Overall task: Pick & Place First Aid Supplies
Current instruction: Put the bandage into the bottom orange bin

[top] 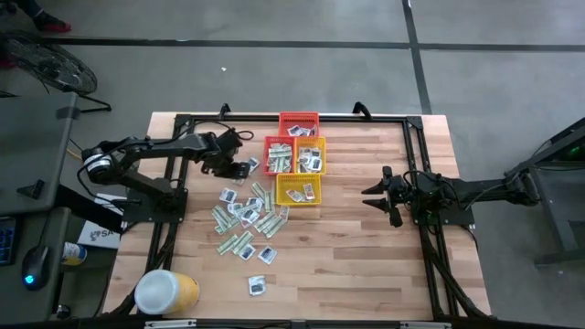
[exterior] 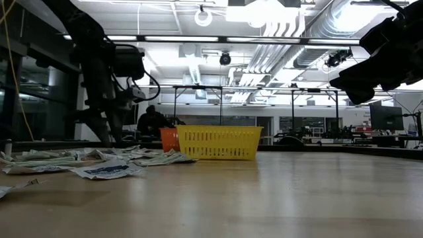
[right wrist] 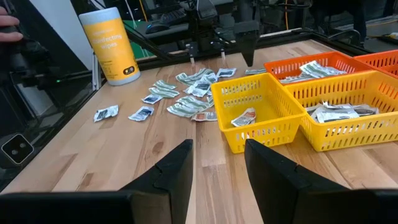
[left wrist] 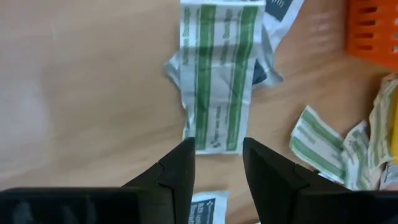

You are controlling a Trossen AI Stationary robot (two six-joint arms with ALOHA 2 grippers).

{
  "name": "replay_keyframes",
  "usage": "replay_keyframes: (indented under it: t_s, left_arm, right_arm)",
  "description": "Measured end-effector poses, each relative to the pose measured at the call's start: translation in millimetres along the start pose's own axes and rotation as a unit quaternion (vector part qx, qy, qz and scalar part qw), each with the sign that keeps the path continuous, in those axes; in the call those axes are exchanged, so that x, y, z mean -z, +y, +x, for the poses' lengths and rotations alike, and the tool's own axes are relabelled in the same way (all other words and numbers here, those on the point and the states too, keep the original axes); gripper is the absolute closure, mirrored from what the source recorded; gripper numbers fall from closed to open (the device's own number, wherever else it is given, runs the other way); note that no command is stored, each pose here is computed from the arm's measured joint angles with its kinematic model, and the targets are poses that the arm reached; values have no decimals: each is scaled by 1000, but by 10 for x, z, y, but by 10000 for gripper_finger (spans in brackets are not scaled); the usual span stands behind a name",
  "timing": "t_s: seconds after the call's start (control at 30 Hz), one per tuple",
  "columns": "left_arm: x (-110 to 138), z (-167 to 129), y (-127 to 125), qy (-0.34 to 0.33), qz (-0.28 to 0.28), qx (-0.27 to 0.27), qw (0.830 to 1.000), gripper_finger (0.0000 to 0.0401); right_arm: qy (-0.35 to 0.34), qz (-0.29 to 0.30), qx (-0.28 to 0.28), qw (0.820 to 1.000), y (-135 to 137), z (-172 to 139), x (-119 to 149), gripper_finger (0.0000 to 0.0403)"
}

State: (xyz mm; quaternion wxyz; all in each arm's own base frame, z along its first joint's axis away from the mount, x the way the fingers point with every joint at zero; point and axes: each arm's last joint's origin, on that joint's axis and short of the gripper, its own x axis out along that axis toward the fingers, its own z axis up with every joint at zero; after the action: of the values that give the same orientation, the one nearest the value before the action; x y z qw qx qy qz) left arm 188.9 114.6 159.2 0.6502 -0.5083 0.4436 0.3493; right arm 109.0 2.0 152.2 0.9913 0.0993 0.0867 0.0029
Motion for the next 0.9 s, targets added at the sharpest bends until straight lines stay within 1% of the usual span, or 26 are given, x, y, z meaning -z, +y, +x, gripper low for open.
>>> replay_keyframes:
  t_s: [0.1,0.2,0.43,0.53,0.7,0.9]
  left_arm:
    - [-2,29,7,-10,2,9,1000,267]
    - [33,86,59,-10,-11,8,1000,259]
    - [62,138,93,-10,-18,21,1000,203]
    - [73,153,104,-9,-21,27,999,187]
    - [117,204,167,-8,-34,18,999,185]
    - [177,256,221,-19,-31,-5,999,198]
  right_arm:
    - [0,0,0,1000,0,0,0,263]
    - [0,0,0,1000,0,0,0,263]
    - [0,0,0,1000,0,0,0,263]
    - [0,0,0,1000,0,0,0,263]
    - [0,0,0,1000,0,0,0,263]
    - [0,0,0,1000,0,0,0,263]
